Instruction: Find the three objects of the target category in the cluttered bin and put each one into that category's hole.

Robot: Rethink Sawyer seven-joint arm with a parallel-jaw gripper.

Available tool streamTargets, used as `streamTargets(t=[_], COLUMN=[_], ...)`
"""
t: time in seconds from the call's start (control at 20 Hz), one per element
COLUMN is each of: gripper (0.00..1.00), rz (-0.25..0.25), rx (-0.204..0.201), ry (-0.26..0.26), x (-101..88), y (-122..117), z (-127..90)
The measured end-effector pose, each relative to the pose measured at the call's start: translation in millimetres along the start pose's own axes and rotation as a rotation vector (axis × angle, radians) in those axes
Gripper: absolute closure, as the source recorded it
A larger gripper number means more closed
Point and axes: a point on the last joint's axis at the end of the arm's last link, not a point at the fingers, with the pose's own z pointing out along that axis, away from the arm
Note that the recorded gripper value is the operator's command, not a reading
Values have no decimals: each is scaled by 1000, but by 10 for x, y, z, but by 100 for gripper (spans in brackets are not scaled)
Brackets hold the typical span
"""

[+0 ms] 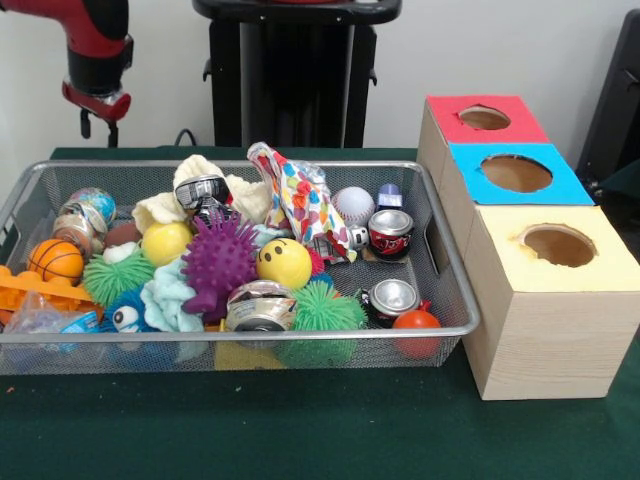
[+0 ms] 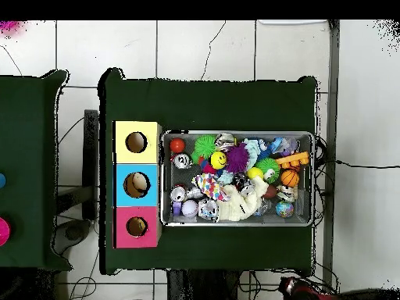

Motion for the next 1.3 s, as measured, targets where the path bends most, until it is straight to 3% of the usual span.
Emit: streamTargets(t=[0.2, 0.5, 0.9, 1.3], gripper=[0, 0, 0, 0], rz=[46, 56, 73, 134], rx=[-7, -24, -14, -39], ry=[-1, -27, 36, 30], x=[-139, -362, -428, -692], y=[-19, 84, 229, 385], z=[-110, -252, -507, -800])
